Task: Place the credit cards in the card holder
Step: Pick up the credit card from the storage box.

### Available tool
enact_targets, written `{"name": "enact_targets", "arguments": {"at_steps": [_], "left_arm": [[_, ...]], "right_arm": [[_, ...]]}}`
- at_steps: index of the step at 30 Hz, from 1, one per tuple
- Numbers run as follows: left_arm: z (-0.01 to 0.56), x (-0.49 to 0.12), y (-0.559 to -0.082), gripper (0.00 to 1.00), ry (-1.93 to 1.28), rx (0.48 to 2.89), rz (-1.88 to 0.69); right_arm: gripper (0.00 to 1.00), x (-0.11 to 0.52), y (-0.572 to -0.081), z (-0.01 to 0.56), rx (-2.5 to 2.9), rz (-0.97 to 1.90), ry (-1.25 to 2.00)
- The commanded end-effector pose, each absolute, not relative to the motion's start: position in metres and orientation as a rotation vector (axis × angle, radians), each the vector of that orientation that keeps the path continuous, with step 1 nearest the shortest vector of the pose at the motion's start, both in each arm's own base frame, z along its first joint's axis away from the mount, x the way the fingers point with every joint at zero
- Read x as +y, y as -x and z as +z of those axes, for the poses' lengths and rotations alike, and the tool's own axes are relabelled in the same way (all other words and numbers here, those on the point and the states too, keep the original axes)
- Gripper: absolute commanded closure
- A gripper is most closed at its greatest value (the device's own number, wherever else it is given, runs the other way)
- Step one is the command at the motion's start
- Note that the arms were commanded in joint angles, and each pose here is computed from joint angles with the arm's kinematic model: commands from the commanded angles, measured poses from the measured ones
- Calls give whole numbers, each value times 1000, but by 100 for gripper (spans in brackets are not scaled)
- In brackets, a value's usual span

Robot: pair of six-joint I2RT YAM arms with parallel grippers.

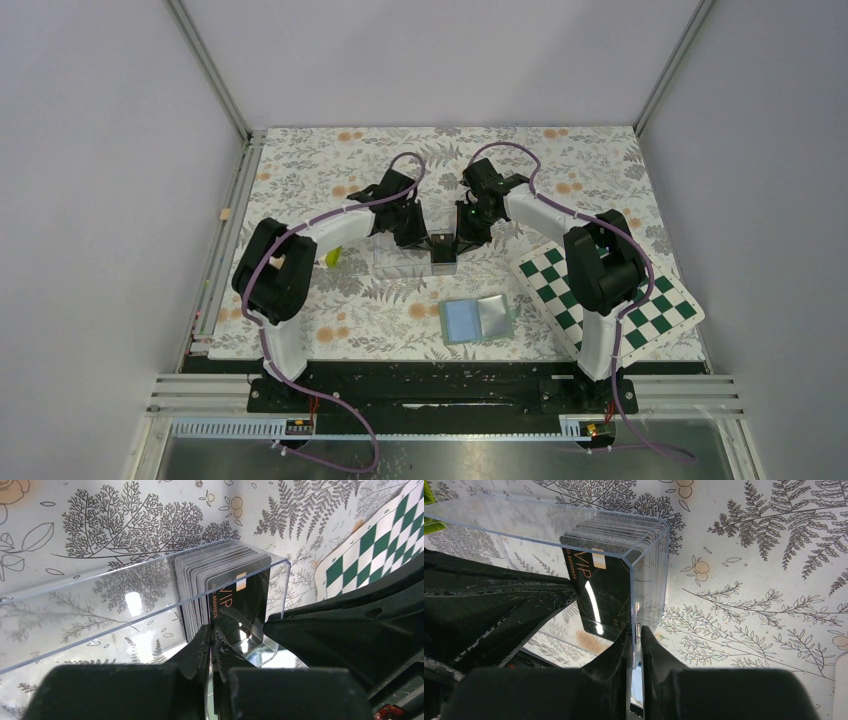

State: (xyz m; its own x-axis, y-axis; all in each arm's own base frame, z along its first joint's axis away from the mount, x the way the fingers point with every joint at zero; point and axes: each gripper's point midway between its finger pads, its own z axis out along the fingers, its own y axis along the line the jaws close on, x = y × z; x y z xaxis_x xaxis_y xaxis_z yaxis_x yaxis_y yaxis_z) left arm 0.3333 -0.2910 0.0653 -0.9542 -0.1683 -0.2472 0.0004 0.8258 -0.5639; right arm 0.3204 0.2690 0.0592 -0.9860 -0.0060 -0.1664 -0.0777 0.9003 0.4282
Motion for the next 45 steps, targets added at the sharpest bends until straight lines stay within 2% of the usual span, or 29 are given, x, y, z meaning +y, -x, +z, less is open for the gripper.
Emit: {"name": "enact_targets", "arguments": {"at_steps": [1, 14, 26, 45], "left_arm": [[82, -299, -345, 99, 50, 2666, -803], [95, -307, -342, 98, 10, 2645, -834], [124, -327, -343, 92, -14, 2567, -1044], [133, -337, -337, 88, -60, 2533, -1177]], "right_arm": [[88, 280, -319, 69, 2885, 765, 85], [88, 280, -319, 70, 2884, 769, 86], [88, 280, -318, 72, 2887, 773, 93], [87, 281, -318, 76, 2881, 787, 93]]}}
